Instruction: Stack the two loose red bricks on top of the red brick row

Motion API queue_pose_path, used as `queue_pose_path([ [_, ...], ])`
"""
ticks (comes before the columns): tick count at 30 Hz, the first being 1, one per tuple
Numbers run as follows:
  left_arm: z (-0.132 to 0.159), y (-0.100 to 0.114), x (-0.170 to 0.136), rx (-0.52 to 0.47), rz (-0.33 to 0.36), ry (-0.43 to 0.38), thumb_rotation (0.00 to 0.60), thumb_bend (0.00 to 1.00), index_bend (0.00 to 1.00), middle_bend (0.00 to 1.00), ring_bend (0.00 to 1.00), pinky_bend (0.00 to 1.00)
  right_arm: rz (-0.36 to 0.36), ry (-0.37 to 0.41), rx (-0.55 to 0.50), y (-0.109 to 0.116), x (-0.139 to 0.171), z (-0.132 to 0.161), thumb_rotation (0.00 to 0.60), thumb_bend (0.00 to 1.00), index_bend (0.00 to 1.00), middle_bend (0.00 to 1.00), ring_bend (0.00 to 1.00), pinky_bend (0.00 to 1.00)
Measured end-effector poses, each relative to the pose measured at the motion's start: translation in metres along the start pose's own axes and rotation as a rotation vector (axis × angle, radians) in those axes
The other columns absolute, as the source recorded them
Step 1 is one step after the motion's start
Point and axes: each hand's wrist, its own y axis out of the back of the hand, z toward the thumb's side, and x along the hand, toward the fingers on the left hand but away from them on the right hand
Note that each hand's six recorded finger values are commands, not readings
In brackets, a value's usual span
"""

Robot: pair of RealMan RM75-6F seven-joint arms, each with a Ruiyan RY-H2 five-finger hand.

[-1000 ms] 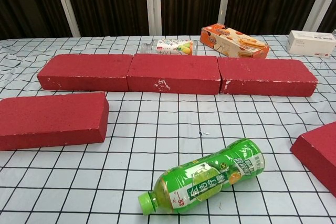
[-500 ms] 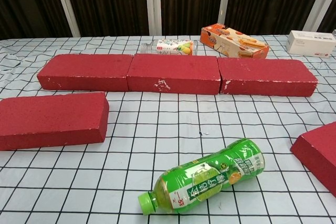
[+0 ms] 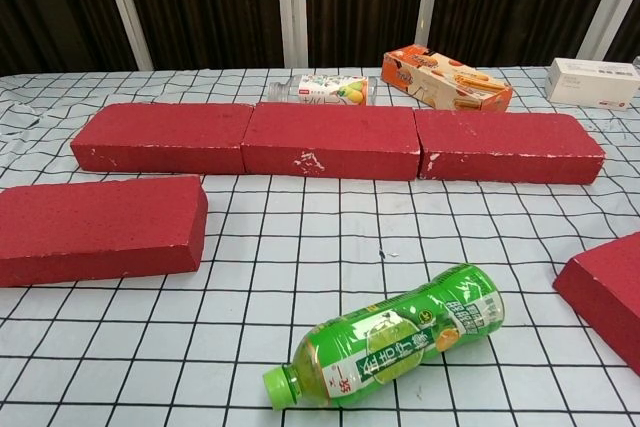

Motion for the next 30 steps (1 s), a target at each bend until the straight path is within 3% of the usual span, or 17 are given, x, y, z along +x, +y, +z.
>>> queue_pose_path([
  [10, -0.001, -0.001, 0.001, 0.005, -0.003, 0.005, 0.600, 0.07, 0.00, 0.00, 0.00, 0.14, 0.022, 0.037, 0.007, -0.003, -0.016, 0.021, 0.600, 0.17, 0.00, 0.00, 0.00, 0.00],
  [30, -0.001, -0.003, 0.002, 0.017, -0.009, 0.011, 0.600, 0.07, 0.00, 0.00, 0.00, 0.14, 0.082, 0.074, 0.030, 0.000, -0.036, 0.033, 0.600, 0.17, 0.00, 0.00, 0.00, 0.00],
])
